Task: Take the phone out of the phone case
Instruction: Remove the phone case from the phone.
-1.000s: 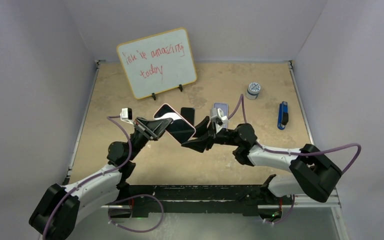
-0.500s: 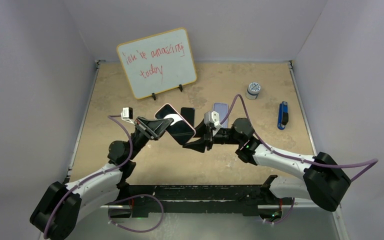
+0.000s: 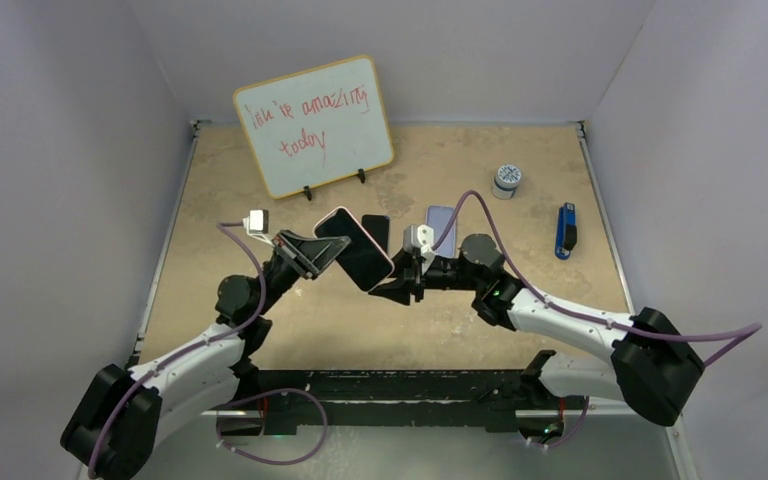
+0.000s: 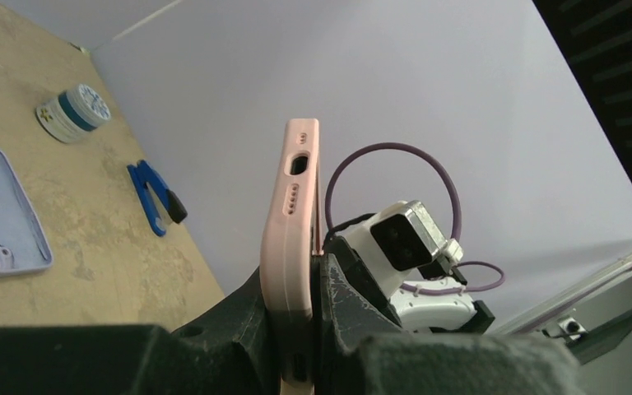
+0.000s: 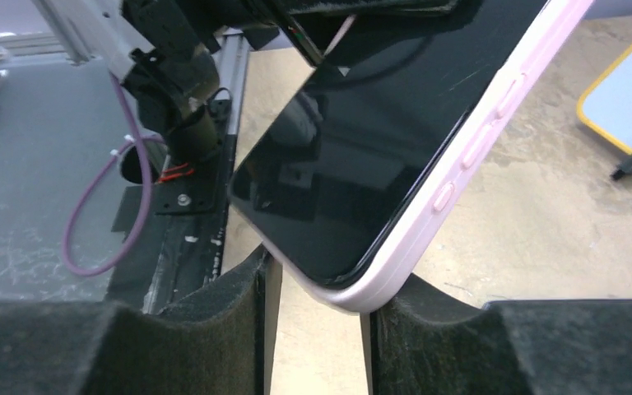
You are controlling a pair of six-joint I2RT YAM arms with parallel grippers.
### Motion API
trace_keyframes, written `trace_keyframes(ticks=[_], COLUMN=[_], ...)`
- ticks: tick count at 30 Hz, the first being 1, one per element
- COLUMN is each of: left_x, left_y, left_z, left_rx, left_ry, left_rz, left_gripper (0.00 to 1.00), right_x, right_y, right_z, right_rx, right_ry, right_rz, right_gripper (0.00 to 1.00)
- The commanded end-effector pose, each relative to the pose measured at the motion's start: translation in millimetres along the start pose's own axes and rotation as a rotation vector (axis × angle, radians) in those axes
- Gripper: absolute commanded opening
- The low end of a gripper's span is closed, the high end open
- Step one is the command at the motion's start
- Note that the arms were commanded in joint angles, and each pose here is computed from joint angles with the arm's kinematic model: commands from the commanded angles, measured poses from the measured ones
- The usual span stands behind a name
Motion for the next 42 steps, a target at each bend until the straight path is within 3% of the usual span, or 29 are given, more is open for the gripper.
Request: trace_keyframes(ticks=[1,7,14,21,30,42], left_x=[6.4,4.0,6.1,6.2,7.5,1.7], left_y=[14.1,23.1,18.7,15.7,17.1,25.5], left_z=[-24.6,-32.2,-29.2,-43.2,-63.2,-75.0], left_rx=[0.095,0.219,0.428,0.553,0.579,0.551], left_ry=[0.093,0.121,0.022,0.021,0.099,0.204], left_rz=[0.170,0.293,0.378,0.460,0.516,0.577], left_gripper=[0.00,0.00,0.00,0.00,0.00,0.00], right_x=[0.4,-8.6,-15.6,-21.3,-21.1,-18.9], right_y=[-17.6,-12.6,-5.3,-7.3,-7.2,-10.1], right_z=[-5.3,-2.2,9.1,22.0,28.2,33.3], right_rx=[-0.076,-0.044,-0.024,-0.041,-0.100,-0.126], right_ry=[0.044,0.083,0.038,-0.028,-0.113,-0.184], right_rz=[-0.030,-0.031,0.008,0.004,0.036,0.026], right_gripper=[0.28,0.31,0.46,0.53,0.47,0.30])
Point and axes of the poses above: each gripper's point midway between its finger pads, its own x axis out along the fingers, its own z axis along the line the jaws close on, y = z × x, the point moved 5 cm from there along -x, back along the fingers, and after that the axes turned 1 degree about -x, right-handed, at the moved point
